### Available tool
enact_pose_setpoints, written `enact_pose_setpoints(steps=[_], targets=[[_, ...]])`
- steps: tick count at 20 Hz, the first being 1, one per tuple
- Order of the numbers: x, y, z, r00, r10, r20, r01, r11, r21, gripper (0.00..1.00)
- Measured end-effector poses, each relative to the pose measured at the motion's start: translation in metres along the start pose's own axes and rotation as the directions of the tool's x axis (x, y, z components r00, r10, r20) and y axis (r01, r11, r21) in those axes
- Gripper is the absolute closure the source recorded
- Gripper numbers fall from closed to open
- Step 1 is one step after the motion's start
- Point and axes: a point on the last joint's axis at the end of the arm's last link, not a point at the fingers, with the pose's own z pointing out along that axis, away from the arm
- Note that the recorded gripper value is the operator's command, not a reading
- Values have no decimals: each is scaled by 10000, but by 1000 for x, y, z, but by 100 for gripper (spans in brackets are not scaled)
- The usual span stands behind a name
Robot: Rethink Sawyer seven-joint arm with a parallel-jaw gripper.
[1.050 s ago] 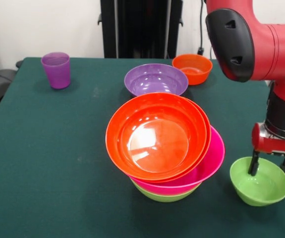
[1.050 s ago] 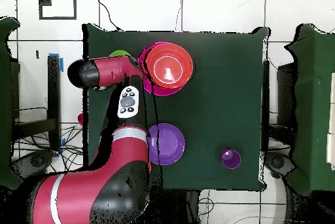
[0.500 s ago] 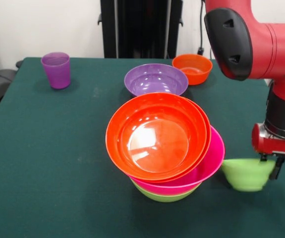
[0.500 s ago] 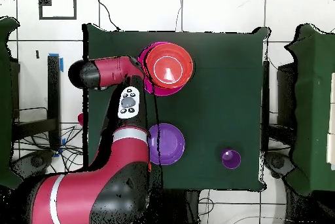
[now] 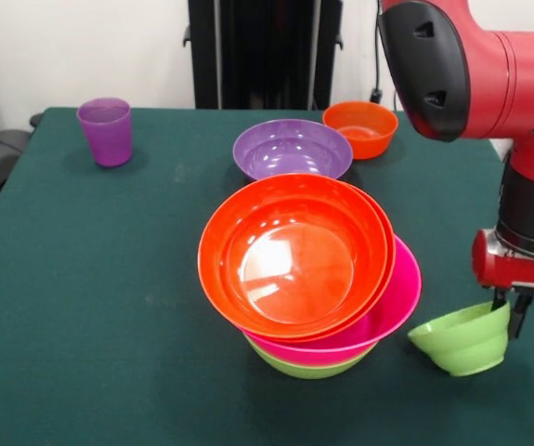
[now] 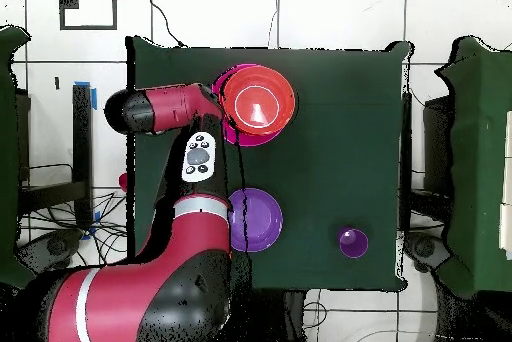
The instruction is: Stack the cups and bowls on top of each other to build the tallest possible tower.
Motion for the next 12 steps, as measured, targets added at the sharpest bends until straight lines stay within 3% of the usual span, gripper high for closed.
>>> enact_pose_setpoints(steps=[3,7,9,12], targets=[[1,-1,-3,9999,6,-156,-5,10000,55,100],[5,-7,-24,9918,74,-1276,-16,9989,460,100],[7,-10,-37,9824,137,-1861,-12,9977,671,100],[8,-18,-68,9533,327,-3002,3,9940,1091,100]])
